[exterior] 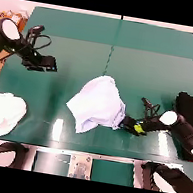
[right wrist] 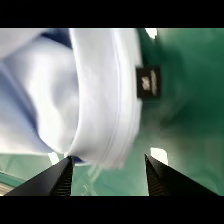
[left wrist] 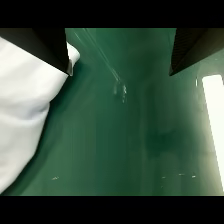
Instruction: Fold the shirts.
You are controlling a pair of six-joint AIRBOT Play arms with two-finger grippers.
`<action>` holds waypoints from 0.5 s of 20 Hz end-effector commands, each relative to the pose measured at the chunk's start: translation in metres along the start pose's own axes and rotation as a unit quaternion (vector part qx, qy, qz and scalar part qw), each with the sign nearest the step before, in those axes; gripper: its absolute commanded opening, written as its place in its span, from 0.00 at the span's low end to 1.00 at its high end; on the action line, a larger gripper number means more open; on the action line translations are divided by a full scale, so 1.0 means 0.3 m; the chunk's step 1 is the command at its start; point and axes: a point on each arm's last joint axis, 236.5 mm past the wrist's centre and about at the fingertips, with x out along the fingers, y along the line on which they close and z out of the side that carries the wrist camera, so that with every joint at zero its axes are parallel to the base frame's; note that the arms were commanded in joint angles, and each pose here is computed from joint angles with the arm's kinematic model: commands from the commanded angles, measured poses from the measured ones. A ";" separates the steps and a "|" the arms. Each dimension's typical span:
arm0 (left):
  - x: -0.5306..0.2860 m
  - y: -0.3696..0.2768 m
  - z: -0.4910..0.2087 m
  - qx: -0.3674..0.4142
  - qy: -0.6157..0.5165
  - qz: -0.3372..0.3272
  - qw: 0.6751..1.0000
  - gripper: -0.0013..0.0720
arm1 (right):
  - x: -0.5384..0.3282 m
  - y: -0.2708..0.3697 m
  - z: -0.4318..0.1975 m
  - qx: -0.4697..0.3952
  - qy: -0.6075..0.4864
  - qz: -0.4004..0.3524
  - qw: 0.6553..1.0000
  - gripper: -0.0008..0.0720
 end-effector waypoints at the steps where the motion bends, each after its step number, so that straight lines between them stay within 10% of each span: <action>1: 0.069 -0.001 -0.015 0.005 0.032 -0.028 0.999 0.99 | 0.071 0.084 0.082 0.018 -0.072 0.049 0.996 0.70; 5: 0.096 -0.015 -0.020 0.015 0.042 -0.042 0.998 0.99 | 0.038 0.042 0.203 0.019 -0.115 0.041 0.992 0.03; 10: 0.145 -0.112 -0.086 0.003 0.068 -0.109 0.992 0.99 | -0.174 -0.054 0.407 0.028 -0.176 0.035 0.983 0.04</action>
